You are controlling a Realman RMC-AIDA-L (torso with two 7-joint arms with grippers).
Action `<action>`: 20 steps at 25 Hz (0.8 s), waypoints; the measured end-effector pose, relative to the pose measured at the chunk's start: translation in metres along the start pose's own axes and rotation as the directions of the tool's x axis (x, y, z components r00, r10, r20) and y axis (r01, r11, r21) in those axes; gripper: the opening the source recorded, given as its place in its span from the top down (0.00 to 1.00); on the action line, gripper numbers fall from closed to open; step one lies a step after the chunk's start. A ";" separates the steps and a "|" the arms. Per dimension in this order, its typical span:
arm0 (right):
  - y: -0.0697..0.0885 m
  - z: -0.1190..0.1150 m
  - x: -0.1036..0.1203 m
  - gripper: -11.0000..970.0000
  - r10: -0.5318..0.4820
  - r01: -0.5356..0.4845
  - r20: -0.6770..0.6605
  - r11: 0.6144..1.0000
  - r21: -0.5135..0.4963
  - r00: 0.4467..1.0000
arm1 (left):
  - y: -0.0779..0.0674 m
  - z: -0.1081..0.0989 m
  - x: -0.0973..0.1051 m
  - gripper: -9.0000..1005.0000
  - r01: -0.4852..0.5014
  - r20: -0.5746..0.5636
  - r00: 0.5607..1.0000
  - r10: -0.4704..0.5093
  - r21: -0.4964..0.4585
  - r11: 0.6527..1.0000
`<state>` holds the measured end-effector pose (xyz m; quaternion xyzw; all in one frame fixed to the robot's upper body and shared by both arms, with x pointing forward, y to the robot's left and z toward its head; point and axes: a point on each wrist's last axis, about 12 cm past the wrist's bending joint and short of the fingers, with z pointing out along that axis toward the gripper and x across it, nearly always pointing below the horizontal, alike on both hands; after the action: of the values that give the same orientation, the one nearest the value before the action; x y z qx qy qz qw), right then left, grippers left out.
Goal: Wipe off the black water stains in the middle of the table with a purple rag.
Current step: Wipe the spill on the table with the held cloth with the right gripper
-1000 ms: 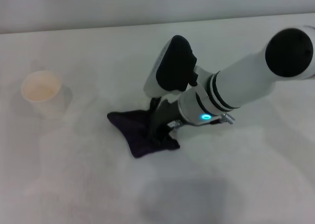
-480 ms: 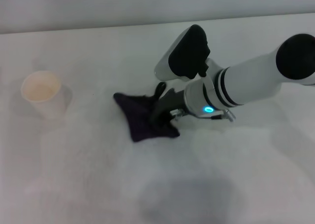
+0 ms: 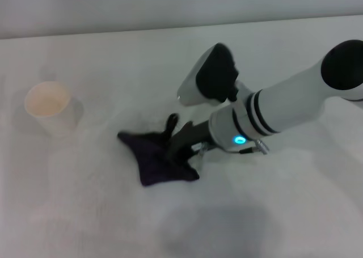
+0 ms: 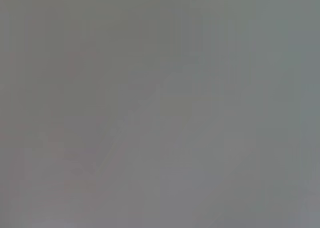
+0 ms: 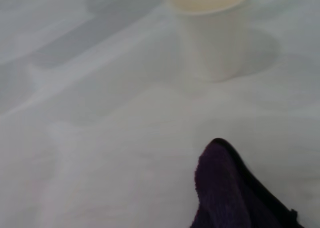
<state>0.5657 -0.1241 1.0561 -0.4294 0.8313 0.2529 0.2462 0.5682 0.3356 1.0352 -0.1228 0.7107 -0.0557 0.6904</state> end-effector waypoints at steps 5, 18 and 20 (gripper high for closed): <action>-0.027 -0.007 0.008 0.89 0.093 -0.100 0.065 0.988 0.118 0.994 | 0.000 0.000 0.000 0.12 0.000 0.001 1.000 0.000 0.000 1.000; -0.085 -0.086 0.055 0.89 0.297 -0.350 0.307 0.927 0.135 0.904 | 0.002 0.000 -0.001 0.12 0.001 0.005 1.000 -0.001 -0.007 1.000; -0.087 -0.100 0.061 0.89 0.302 -0.355 0.347 0.930 0.099 0.888 | 0.004 -0.001 -0.001 0.12 0.000 0.003 1.000 0.000 -0.011 1.000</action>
<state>0.5881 -0.2676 1.0748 -0.2132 0.8573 0.2910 0.3673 0.5664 0.3398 1.0350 -0.1268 0.7099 -0.0516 0.6909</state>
